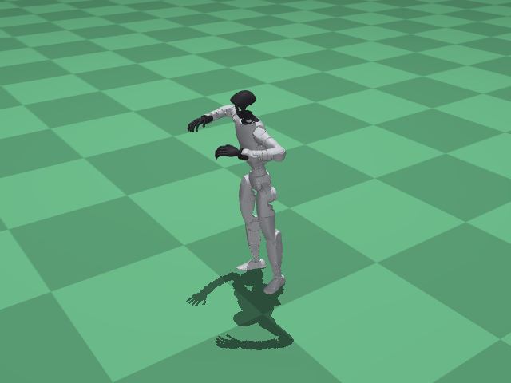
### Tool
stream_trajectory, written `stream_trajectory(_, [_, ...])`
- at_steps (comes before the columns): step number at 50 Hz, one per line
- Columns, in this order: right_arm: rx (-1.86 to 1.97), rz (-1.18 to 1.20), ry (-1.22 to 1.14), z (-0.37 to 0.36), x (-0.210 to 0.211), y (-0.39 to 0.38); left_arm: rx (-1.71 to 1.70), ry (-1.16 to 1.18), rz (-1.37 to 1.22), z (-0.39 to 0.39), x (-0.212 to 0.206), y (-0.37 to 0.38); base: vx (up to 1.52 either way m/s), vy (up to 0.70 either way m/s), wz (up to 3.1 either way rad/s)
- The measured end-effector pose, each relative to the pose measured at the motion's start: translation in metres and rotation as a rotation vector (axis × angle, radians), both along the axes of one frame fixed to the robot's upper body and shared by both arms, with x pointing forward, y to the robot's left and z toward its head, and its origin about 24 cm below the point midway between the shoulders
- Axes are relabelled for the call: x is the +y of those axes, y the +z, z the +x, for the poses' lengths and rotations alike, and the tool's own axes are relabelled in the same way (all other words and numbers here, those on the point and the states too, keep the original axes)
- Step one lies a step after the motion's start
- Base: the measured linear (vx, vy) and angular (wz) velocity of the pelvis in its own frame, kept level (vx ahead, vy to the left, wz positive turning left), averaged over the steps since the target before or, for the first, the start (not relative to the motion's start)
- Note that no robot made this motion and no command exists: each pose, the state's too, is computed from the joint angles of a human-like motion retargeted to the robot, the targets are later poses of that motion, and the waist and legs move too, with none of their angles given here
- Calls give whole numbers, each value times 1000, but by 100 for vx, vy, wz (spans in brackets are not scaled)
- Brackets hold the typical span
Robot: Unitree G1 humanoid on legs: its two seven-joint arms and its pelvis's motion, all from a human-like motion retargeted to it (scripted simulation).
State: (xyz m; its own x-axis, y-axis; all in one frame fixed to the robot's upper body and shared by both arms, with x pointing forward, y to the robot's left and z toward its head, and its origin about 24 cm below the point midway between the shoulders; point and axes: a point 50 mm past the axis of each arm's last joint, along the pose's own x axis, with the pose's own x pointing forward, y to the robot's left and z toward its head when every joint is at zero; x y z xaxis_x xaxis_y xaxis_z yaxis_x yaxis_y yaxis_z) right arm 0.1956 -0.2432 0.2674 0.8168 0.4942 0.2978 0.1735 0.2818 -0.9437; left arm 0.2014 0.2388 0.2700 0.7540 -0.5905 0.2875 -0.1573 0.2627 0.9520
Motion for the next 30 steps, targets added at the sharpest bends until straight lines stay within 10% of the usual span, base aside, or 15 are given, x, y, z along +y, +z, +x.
stream_trajectory(30, [-63,-70,-142,3,-23,18,-38,127,-107,-12,30,11,0,0,0])
